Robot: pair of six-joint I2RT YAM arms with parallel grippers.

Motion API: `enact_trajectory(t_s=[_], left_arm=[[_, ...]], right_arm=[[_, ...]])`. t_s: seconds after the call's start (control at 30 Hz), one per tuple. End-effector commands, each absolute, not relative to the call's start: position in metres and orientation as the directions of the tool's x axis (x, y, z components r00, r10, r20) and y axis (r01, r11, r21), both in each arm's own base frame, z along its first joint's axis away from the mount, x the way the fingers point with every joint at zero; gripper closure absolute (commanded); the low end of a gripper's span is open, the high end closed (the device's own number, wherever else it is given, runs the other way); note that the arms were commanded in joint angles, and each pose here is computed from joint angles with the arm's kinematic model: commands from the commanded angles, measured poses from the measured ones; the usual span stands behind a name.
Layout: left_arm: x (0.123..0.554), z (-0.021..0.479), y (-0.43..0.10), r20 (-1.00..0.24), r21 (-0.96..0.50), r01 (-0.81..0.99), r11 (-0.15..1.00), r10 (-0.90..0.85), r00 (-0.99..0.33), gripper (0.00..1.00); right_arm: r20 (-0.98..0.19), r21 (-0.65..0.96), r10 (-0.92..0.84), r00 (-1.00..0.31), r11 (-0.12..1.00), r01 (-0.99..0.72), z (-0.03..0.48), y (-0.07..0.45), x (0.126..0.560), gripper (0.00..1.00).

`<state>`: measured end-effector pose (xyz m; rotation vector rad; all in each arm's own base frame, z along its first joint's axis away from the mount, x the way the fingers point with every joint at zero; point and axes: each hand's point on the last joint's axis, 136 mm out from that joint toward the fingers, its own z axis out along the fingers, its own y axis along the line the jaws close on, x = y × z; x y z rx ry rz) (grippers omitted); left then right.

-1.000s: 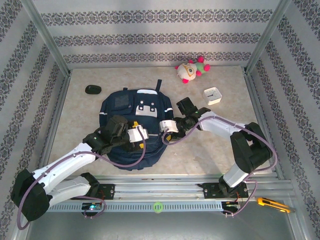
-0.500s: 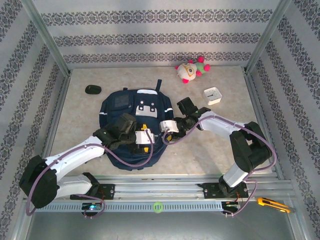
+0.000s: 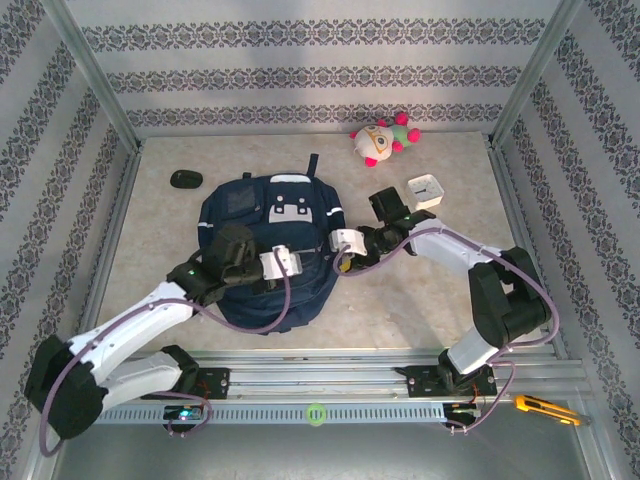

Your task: Pack books, pencil case, and school supplies into a backpack

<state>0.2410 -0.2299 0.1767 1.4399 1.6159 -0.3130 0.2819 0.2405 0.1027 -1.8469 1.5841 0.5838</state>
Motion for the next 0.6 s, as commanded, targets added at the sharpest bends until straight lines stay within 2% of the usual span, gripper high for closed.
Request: enact_trajectory(t_s=[0.0,0.23,0.57], left_arm=[[0.239,0.211,-0.236,-0.842,0.349,0.879,0.325,0.521,0.142,0.94],[0.240,0.211,-0.235,-0.842,0.344,0.884,0.316,0.520,0.142,0.96],[0.246,0.220,-0.235,-0.853,0.356,0.872,0.337,0.499,0.155,0.95]], right_arm=[[-0.751,-0.182,-0.632,0.190,-0.078,-0.980,0.126,0.248,0.280,0.53],[-0.763,-0.158,-0.624,0.170,-0.075,-0.985,0.124,0.257,0.287,0.52],[-0.764,-0.025,-0.641,0.074,-0.086,-0.996,0.115,0.278,0.282,0.54]])
